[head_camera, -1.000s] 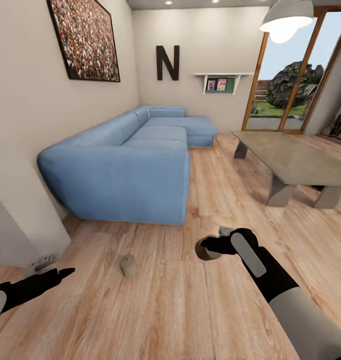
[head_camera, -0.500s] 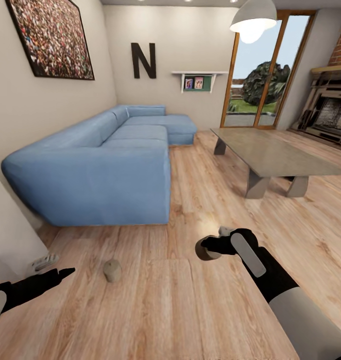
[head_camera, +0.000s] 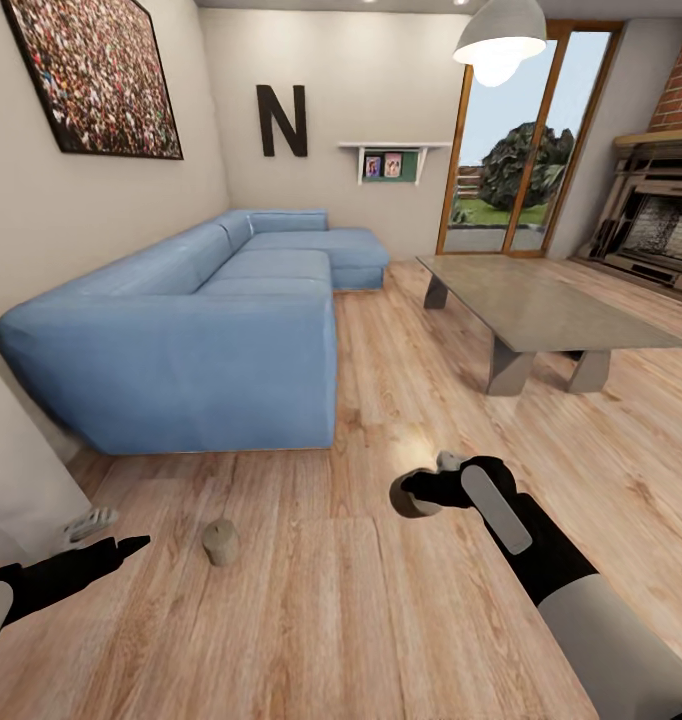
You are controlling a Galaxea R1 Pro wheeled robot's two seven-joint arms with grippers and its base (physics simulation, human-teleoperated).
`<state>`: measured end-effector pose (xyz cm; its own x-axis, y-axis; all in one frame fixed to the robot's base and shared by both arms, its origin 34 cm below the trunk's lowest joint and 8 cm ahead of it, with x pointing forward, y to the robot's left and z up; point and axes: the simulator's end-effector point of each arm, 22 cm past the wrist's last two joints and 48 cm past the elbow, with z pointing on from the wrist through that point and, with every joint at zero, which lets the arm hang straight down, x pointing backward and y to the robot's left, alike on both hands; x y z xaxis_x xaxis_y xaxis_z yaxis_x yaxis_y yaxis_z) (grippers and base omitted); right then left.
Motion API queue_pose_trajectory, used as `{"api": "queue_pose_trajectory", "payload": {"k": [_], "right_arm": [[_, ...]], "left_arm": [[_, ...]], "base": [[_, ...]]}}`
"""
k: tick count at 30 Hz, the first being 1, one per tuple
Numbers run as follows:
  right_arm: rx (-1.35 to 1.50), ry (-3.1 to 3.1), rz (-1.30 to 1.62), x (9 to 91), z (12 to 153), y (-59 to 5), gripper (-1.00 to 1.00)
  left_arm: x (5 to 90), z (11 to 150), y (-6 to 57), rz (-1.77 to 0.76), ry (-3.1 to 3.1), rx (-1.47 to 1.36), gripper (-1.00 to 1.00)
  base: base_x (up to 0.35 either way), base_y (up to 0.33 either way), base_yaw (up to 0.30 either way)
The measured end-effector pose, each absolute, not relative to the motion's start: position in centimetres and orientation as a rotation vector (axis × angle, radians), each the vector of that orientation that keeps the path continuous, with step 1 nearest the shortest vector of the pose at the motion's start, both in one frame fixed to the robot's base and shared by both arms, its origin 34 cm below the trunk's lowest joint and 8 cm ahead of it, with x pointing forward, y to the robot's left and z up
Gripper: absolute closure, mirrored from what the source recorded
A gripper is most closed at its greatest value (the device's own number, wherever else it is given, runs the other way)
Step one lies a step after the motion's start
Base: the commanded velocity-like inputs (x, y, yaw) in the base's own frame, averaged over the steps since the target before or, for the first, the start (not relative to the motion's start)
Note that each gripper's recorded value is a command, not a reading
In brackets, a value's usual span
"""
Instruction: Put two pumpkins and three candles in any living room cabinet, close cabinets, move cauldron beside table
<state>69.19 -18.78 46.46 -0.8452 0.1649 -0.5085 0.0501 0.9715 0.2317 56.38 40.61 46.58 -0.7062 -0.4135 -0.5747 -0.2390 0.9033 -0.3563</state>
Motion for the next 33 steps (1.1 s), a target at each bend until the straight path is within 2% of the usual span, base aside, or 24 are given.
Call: {"api": "queue_pose_trajectory", "payload": {"k": [7, 18, 23, 33], "right_arm": [[0.146, 2.561, 0.277, 69.3, 46.7, -18.9, 1.0], [0.109, 2.494, 0.291, 70.2, 49.4, -18.1, 1.0], [0.045, 2.324, 0.344, 71.5, 56.8, -15.8, 1.0], [0.014, 2.253, 0.433, 71.0, 60.1, -13.7, 1.0]], "left_arm": [[56.4, 46.6, 40.6, -0.334, 2.382, -0.465, -1.0], [56.3, 45.9, 39.0, -0.343, 2.413, -0.415, -1.0], [56.2, 45.5, 38.3, -0.34, 2.43, -0.391, -1.0], [56.2, 45.0, 37.1, -0.343, 2.452, -0.354, -1.0]], "base": [[0.019, 0.0, 0.0], [0.225, 0.0, 0.0], [0.03, 0.0, 0.0], [0.002, 0.0, 0.0]]}}
